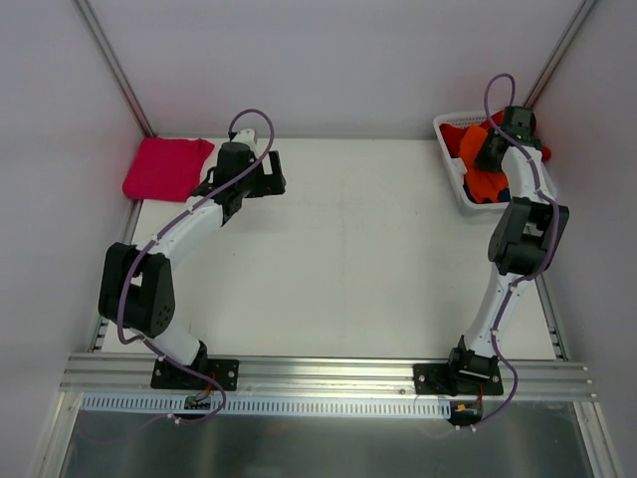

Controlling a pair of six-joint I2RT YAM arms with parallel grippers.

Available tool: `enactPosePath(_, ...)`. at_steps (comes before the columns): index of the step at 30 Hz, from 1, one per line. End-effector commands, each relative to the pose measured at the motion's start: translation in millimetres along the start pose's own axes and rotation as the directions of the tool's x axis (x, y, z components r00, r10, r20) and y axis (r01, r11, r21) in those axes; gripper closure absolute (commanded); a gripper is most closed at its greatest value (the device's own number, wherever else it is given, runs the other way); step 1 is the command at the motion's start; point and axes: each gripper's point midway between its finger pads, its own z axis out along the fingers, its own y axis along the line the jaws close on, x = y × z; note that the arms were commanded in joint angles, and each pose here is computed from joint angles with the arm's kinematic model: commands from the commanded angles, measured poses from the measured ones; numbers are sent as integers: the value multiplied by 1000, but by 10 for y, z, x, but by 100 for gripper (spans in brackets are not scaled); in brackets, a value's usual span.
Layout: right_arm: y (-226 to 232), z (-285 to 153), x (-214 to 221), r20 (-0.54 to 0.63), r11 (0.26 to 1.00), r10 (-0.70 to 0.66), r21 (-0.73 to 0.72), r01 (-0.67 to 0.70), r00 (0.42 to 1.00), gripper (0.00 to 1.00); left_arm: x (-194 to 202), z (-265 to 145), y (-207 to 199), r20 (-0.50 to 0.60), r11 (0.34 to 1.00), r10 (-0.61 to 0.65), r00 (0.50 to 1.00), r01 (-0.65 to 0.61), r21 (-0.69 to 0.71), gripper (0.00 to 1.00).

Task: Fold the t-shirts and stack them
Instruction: Grab the tshirt from the pile, then move the tshirt to the center of the board

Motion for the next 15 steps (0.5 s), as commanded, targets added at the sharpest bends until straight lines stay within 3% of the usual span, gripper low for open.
enactPosePath(1,314,-403,-222,87,997,-44,-54,49,995,100,-70,-9,-76,19,1000,4,1000,-5,21,1)
enactPosePath(5,554,-863,-435,207,991,-113,-53,127,972,100,-63,-8,-75,17,1000,3,1000,-3,20,1)
enactPosePath(9,919,-1613,-715,368,975,-142,-109,195,919,100,-64,-26,-75,20,1000,1,1000,-2,21,1)
enactPosePath(15,1335,-3077,-923,634,935,-144,-165,315,760,100,-46,-49,-62,19,1000,-3,1000,2,19,1)
